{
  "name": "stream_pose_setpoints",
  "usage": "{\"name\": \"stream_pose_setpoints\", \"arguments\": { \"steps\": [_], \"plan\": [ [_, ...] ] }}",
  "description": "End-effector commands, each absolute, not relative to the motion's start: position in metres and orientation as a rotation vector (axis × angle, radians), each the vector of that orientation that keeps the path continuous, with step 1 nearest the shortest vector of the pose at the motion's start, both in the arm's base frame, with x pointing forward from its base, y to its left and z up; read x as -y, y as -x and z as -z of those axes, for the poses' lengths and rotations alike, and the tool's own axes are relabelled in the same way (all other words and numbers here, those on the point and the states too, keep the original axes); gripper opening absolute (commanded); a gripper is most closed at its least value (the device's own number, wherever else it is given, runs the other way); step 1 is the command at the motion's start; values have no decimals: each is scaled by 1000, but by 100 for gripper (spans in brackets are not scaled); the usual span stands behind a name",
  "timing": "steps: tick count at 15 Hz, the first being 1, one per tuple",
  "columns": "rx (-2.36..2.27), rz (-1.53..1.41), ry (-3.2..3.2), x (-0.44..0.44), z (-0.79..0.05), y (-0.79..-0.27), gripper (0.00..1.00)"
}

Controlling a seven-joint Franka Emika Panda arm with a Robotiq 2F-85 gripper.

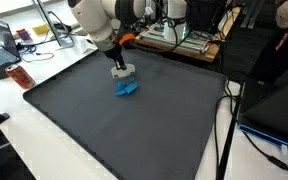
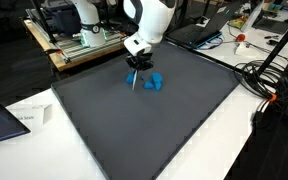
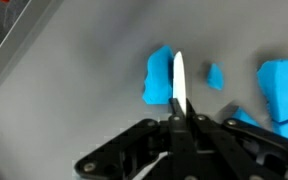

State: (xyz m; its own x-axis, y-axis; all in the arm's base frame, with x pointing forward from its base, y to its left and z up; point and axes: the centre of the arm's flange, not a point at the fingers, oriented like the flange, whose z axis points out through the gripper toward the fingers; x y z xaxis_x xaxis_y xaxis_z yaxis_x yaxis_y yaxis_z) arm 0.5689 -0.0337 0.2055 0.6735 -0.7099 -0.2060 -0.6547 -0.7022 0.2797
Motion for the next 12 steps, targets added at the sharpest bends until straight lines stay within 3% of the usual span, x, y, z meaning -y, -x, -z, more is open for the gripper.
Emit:
{"name": "stream_pose_setpoints", "arguments": {
  "steps": [1,12],
  "plan": [
    [1152,475,-2664,61,-206,-579,1],
    [1224,432,-2728,66,-258,-571,1]
  ]
}}
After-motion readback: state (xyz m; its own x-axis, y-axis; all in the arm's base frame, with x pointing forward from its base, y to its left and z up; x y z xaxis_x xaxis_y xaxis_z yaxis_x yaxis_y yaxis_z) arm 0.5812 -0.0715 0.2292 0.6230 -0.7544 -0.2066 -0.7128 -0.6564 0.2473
